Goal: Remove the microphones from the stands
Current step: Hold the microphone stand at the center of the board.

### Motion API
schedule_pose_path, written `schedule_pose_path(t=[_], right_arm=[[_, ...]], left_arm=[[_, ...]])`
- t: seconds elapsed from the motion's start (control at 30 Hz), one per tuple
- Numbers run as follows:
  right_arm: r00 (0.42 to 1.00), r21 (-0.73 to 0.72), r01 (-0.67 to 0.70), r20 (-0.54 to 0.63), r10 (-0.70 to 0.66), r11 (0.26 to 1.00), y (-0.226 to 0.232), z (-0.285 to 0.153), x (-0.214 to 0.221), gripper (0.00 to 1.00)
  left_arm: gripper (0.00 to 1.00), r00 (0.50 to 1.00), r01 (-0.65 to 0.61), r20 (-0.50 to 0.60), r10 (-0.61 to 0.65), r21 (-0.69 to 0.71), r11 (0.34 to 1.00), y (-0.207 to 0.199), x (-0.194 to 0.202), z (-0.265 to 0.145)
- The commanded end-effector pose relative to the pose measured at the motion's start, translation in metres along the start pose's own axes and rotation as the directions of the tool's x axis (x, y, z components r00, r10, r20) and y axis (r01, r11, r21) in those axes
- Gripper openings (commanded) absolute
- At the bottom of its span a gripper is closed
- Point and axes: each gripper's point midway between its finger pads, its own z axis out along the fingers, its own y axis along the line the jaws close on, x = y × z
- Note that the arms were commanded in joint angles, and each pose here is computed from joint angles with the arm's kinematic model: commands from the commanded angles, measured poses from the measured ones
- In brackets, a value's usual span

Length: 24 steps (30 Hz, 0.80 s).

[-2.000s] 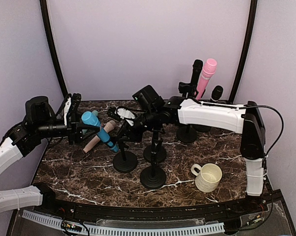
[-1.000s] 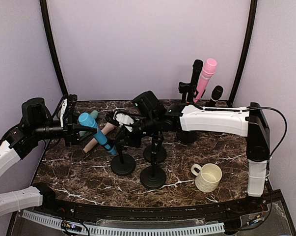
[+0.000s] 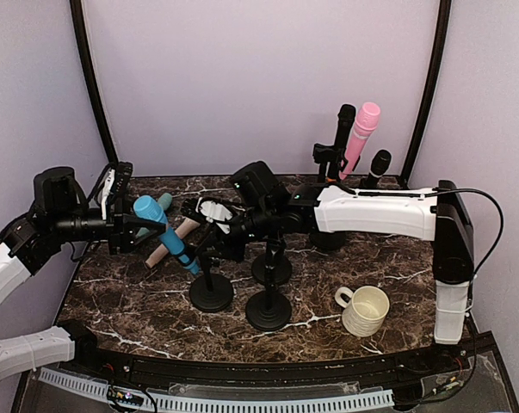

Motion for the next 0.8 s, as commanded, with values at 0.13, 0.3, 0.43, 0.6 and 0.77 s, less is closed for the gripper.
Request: schedule_pose_path(t=[0.13,0.3,0.43,0.6,0.77], right_arm=[[0.981,-0.04,-0.07,-0.185,0.061,0.997,0.016,0.005,0.057,0.0],[0.98,-0.042,-0.071,-0.191,0.062,0.997,0.017,0.006,0.06,0.0],[0.979,-0.042,-0.073,-0.195,0.063,0.996,0.017,0.006,0.062,0.0],[0.979,-0.043,-0.075,-0.192,0.066,0.996,0.017,0.005,0.061,0.0],[0.994,-0.082,-0.091,-0.076,0.085,0.992,0.023,-0.007,0.025,0.0]], left_arm=[[0.0,0.951,-0.218,0.216,0.222,-0.042,0.975,-0.012,-0.08,-0.024],[0.0,0.947,-0.225,0.225,0.228,-0.039,0.974,-0.013,-0.085,-0.026],[0.0,0.945,-0.229,0.232,0.231,-0.038,0.973,-0.014,-0.087,-0.027],[0.0,0.943,-0.229,0.242,0.23,-0.033,0.973,-0.015,-0.089,-0.027],[0.0,0.956,-0.202,0.226,0.186,0.05,0.978,-0.021,-0.078,-0.021]])
